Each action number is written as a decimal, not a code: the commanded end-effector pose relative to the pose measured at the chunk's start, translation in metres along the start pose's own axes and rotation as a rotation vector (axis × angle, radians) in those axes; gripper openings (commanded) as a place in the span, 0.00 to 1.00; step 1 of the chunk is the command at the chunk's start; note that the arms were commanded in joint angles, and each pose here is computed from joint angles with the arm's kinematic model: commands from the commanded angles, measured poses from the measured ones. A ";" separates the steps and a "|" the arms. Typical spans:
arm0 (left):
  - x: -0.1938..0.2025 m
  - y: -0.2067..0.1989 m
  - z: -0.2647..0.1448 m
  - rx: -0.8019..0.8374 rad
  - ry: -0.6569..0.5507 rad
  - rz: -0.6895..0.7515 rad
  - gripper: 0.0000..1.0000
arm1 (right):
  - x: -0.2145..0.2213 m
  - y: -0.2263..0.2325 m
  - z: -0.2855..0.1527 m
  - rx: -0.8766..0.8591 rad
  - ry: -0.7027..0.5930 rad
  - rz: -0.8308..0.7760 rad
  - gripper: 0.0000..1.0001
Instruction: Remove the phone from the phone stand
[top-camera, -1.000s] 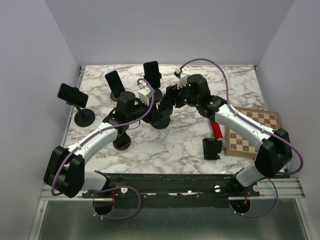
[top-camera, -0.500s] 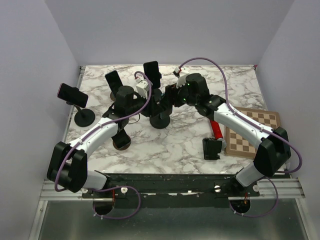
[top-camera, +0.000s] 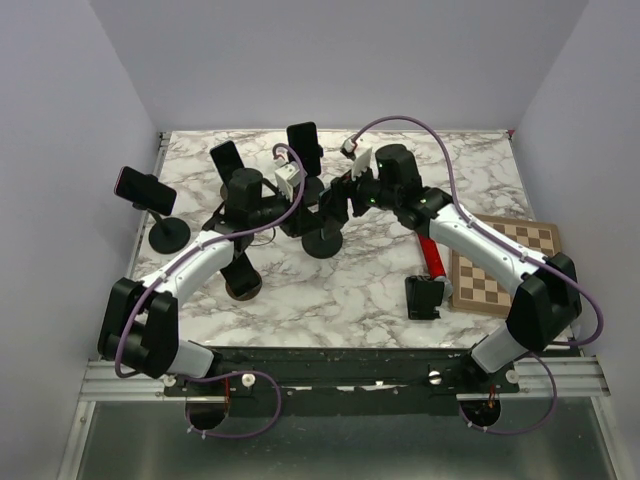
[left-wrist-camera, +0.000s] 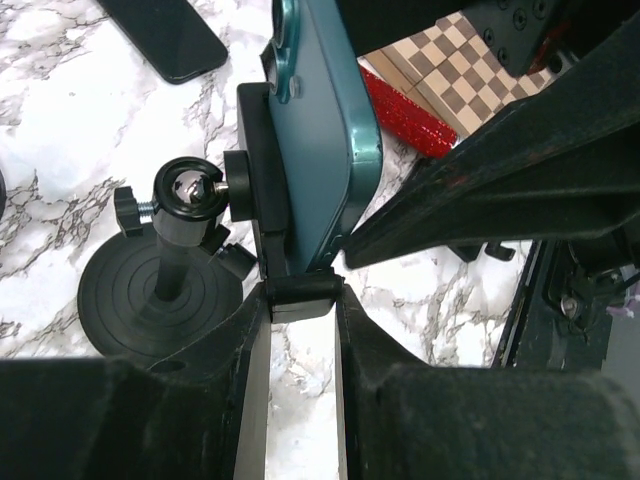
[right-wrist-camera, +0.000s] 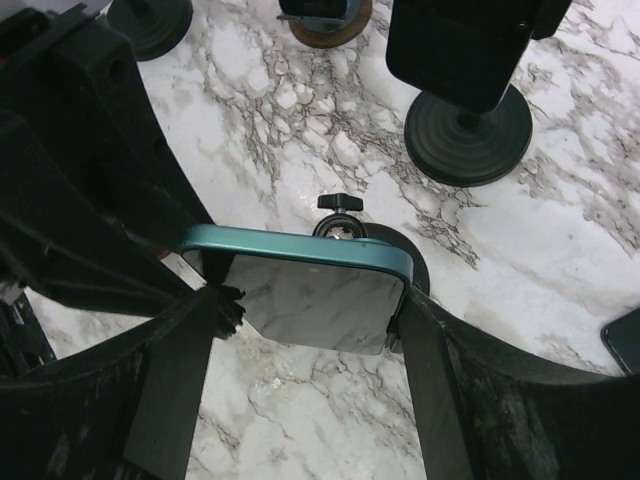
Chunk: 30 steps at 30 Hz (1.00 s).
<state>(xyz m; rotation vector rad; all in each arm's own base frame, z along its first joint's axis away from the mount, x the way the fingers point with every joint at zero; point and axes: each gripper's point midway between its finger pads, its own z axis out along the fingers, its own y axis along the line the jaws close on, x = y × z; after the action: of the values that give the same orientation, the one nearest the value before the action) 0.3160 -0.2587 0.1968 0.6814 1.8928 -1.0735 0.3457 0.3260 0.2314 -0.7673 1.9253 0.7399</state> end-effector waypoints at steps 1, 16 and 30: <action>0.006 0.027 -0.001 -0.056 0.031 -0.009 0.00 | 0.005 0.054 -0.012 -0.300 0.042 -0.052 0.01; 0.011 0.021 0.005 -0.061 0.026 -0.102 0.00 | -0.013 0.022 -0.001 0.139 -0.074 0.202 0.70; 0.016 0.016 0.004 -0.119 0.013 -0.094 0.00 | -0.015 0.014 0.001 0.374 -0.131 0.109 0.90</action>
<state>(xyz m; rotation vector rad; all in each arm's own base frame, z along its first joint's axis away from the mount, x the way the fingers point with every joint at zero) 0.3211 -0.2609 0.1963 0.6361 1.9014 -1.0723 0.3380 0.3297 0.2467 -0.3862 1.9195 0.4736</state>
